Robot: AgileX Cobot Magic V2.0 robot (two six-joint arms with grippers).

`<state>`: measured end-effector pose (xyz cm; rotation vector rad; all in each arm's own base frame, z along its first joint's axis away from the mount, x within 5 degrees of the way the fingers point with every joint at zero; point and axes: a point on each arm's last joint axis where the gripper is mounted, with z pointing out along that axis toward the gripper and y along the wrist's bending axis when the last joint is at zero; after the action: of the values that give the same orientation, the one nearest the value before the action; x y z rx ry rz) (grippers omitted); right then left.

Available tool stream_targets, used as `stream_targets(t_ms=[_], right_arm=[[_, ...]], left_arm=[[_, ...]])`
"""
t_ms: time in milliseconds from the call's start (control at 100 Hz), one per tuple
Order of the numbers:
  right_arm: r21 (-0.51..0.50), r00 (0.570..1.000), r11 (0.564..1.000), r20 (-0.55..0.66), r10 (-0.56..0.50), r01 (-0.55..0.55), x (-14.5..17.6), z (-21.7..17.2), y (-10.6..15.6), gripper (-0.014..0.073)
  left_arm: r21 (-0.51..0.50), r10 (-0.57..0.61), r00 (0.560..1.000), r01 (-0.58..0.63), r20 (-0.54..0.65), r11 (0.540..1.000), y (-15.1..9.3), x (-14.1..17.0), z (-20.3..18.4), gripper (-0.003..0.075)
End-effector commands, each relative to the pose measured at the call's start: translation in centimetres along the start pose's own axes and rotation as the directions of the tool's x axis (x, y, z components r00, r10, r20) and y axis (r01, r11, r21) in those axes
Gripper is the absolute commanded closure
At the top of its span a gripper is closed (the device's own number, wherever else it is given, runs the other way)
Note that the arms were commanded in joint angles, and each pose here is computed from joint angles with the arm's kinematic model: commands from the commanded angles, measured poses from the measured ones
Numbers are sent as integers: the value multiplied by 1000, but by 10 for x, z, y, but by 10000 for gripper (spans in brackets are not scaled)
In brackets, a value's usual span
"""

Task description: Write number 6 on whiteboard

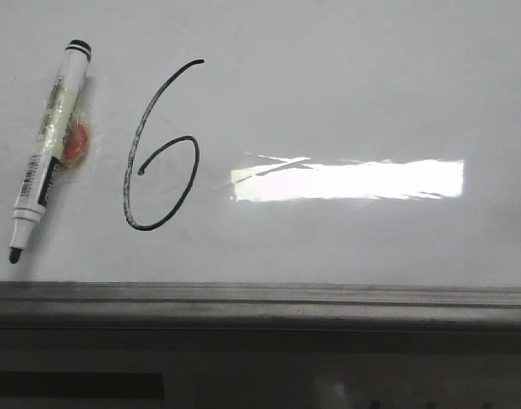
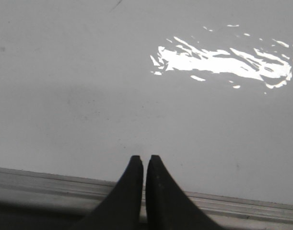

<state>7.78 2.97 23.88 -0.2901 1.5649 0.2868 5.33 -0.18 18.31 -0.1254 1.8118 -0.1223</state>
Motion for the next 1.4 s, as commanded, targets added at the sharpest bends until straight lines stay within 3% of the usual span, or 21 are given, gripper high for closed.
stream_targets(t_ms=[0, 130, 340, 570, 890, 1170, 1390], right_arm=[[123, 995, 992, 98, -26, 14, -15, 0, -10, 662], [236, 997, 972, 69, -30, 13, -13, -2, -20, 662], [310, 994, 946, 25, -107, 94, -1, -5, -25, 662], [340, 997, 939, 32, -75, 60, 22, -14, -25, 662], [478, 999, 877, -14, -39, 41, 40, -31, -28, 662], [482, 977, 875, -206, 62, 46, 61, -36, -26, 662], [481, 977, 875, -204, 57, 49, 61, -36, -26, 662]], left_arm=[[2, 1, 999, -1, 50, 1000, 1, 3, 0, 741], [2, 1, 999, -1, 50, 1000, 1, 3, 0, 741], [2, 1, 999, -1, 50, 1000, 1, 3, 0, 741], [2, 1, 999, -1, 50, 1000, 1, 3, 0, 741], [2, 1, 999, -1, 50, 1000, 1, 3, 0, 741], [2, 1, 999, -1, 50, 1000, 1, 2, 1, 741], [2, 1, 999, -1, 50, 1000, 1, 2, 1, 741]])
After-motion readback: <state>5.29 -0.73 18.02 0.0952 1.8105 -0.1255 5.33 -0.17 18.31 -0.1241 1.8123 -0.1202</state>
